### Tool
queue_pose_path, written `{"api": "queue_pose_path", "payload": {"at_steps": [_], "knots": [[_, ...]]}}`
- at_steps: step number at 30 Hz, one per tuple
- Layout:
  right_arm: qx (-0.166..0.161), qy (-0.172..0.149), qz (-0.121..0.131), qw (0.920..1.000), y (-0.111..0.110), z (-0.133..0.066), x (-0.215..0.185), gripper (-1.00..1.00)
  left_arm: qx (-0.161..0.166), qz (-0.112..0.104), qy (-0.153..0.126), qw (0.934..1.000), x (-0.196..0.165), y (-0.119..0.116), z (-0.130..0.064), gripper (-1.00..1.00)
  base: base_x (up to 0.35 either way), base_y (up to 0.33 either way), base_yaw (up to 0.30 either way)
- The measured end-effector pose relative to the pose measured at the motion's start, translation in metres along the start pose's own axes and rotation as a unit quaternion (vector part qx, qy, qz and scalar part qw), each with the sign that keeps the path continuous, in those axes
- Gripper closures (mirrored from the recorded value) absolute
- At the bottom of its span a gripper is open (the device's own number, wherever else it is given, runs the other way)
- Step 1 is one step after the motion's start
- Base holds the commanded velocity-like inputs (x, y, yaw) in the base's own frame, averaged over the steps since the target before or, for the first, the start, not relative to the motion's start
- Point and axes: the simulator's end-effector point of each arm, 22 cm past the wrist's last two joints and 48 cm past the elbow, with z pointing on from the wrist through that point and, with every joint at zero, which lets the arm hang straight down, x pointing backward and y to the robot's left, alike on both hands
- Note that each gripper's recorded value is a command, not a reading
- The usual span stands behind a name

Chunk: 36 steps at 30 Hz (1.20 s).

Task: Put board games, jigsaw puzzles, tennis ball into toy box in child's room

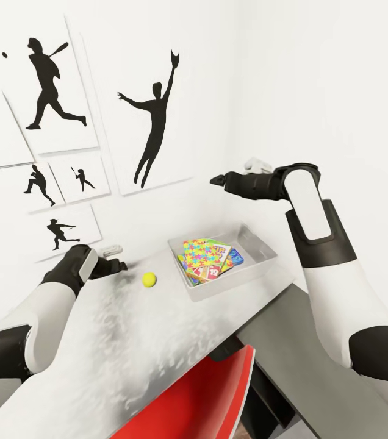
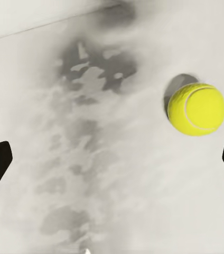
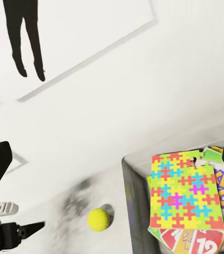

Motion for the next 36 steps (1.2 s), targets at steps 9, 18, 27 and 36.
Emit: {"api": "queue_pose_path", "payload": {"at_steps": [9,18,27,36], "knots": [[-0.002,-0.01,-0.008,0.9999,0.005,-0.005,-0.005,-1.0,-0.002,0.001,-0.037,0.9993,-0.016,-0.011,0.0,-1.0,0.0,0.0,0.0],[-0.003,0.001,-0.017,0.9999,0.008,0.004,0.006,-1.0,0.0,0.0,-0.069,0.9976,-0.027,-0.015,0.006,-1.0,0.0,0.0,0.0],[-0.002,0.008,-0.015,0.9999,0.003,0.011,0.013,-1.0,0.005,-0.003,-0.08,0.9968,-0.028,-0.017,0.014,-1.0,0.0,0.0,0.0],[0.0,0.014,-0.012,0.9998,-0.003,0.018,0.019,-1.0,0.024,0.001,-0.079,0.9966,-0.021,-0.044,0.022,-1.0,0.0,0.0,0.0]]}}
